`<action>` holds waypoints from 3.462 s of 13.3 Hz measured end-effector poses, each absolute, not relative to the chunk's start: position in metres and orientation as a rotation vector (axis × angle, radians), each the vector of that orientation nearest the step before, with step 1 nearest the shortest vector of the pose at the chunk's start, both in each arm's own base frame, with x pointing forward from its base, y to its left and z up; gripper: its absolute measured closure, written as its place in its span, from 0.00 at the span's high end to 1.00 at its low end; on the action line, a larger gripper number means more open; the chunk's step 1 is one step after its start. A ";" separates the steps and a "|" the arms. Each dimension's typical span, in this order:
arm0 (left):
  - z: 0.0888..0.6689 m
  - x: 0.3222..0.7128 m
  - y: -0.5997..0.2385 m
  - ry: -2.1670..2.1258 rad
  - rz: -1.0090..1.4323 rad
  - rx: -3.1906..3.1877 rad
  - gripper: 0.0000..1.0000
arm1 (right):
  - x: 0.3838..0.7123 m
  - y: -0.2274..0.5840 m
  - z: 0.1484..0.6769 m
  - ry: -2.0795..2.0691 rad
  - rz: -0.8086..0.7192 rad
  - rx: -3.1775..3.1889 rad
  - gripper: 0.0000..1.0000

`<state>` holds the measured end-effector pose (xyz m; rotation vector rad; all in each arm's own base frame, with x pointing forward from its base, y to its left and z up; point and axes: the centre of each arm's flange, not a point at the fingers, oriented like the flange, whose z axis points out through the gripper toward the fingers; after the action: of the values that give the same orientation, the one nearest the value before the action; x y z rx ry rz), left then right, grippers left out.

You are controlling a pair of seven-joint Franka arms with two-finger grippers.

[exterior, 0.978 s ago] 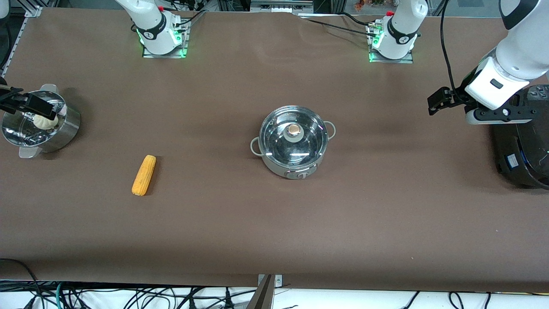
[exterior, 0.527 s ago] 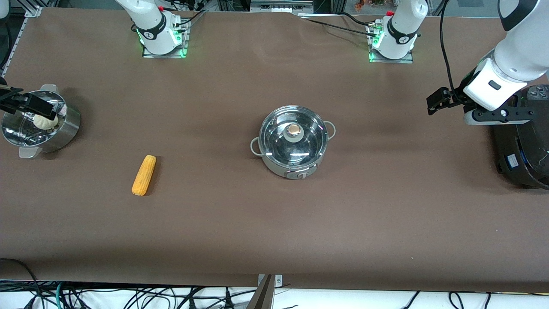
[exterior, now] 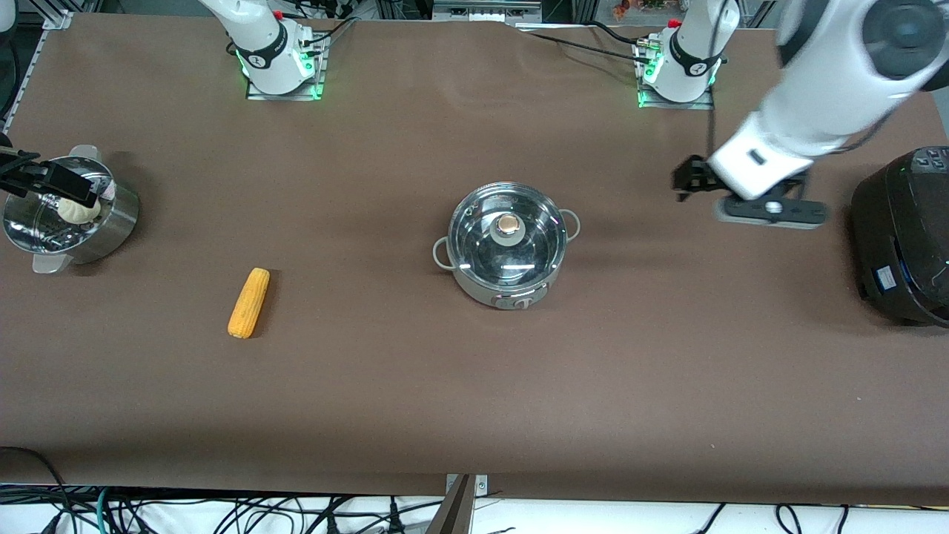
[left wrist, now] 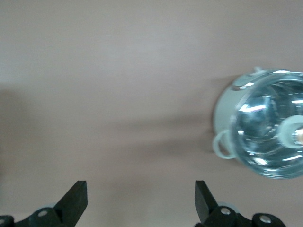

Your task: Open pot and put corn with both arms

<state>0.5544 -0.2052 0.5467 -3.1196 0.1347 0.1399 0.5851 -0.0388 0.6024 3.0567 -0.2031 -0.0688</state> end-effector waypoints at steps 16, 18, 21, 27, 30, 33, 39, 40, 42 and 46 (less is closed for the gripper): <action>0.345 0.528 -0.446 0.126 0.166 -3.116 1.00 | 0.679 -0.015 0.338 -0.228 -0.225 3.193 1.00; 0.340 0.524 -0.451 0.139 0.176 -3.110 1.00 | 0.677 -0.002 0.288 -0.212 -0.135 3.195 1.00; 0.334 0.521 -0.458 0.159 0.179 -3.110 0.81 | 0.660 0.017 0.238 -0.184 -0.045 3.192 1.00; 0.347 0.526 -0.457 0.176 0.158 -3.121 0.50 | 0.635 0.015 0.180 -0.197 0.059 3.182 0.96; 0.394 0.554 -0.426 0.084 0.086 -3.151 0.50 | 0.630 0.020 0.172 -0.187 0.072 3.186 0.75; 0.463 0.593 -0.328 0.051 0.126 -3.131 0.50 | 0.634 0.041 0.211 -0.139 -0.008 3.209 0.45; 0.443 0.649 -0.047 0.300 0.334 -3.128 0.50 | 0.613 0.222 0.480 -0.346 -0.148 3.267 0.42; 0.414 0.650 -0.039 0.301 0.345 -3.114 0.50 | 0.598 0.274 0.500 -0.362 -0.127 3.281 0.37; 0.347 0.643 -0.055 0.349 0.331 -3.100 0.50 | 0.570 0.364 0.497 -0.309 -0.106 3.292 0.32; 0.244 0.606 -0.064 0.376 0.265 -3.110 0.50 | 0.536 0.490 0.422 -0.358 -0.052 3.307 0.32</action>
<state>0.6063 -0.0640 0.2439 -3.1104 0.3763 0.2648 0.5365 0.4898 0.4220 3.3068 -0.3582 -0.0522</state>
